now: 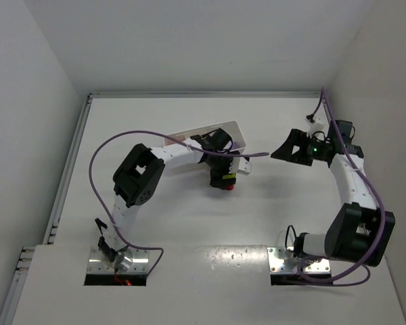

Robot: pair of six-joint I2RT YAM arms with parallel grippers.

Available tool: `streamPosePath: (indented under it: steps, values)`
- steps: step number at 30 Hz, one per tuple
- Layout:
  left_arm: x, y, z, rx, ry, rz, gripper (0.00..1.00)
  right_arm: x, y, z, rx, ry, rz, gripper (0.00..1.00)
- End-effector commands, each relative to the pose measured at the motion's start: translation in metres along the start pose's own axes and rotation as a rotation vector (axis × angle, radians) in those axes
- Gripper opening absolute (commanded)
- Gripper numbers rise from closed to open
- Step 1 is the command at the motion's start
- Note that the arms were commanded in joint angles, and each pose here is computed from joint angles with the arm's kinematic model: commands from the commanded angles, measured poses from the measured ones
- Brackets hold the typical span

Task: Sort the legos into containers by color

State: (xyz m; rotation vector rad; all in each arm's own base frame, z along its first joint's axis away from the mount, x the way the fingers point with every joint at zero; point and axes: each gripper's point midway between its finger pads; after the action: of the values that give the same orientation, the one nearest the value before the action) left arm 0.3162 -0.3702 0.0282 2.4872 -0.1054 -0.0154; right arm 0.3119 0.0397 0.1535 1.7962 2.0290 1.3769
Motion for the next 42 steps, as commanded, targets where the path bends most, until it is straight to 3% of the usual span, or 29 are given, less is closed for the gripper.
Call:
streamPosePath:
  steps: [1, 6, 14, 34, 40, 42]
  values:
    - [0.02, 0.052, -0.034, -0.183, 0.077, -0.059, 0.37, 0.023, -0.008, 0.009, 0.01, 0.16, 0.097, 0.89]
    - [0.022, 0.086, -0.076, -0.359, 0.191, -0.199, 0.36, 0.053, -0.01, 0.012, 0.003, 0.356, 0.228, 0.89]
    - [0.003, 0.134, -0.118, -0.482, 0.233, -0.194, 0.36, 0.068, -0.008, 0.024, 0.059, 0.433, 0.289, 0.89]
    - [-0.021, 0.147, -0.111, -0.433, 0.226, -0.049, 0.38, 0.108, -0.002, 0.029, 0.076, 0.501, 0.172, 0.89]
    - [-0.028, 0.15, -0.107, -0.421, 0.22, -0.021, 0.38, 0.109, -0.01, 0.042, 0.114, 0.497, 0.18, 0.82]
    - [-0.032, 0.152, -0.105, -0.422, 0.211, -0.014, 0.38, 0.111, -0.008, 0.044, 0.117, 0.503, 0.177, 0.74]
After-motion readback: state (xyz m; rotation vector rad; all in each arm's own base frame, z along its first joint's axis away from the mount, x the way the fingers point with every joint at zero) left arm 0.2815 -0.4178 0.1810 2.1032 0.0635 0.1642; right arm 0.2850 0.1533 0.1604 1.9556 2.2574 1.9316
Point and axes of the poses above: each gripper's point midway between its finger pads, its own z axis out along the fingers, its own x axis along the line the jaws close on, y = z × x, and after that the axes turned 8 degrees about -z, right-handed
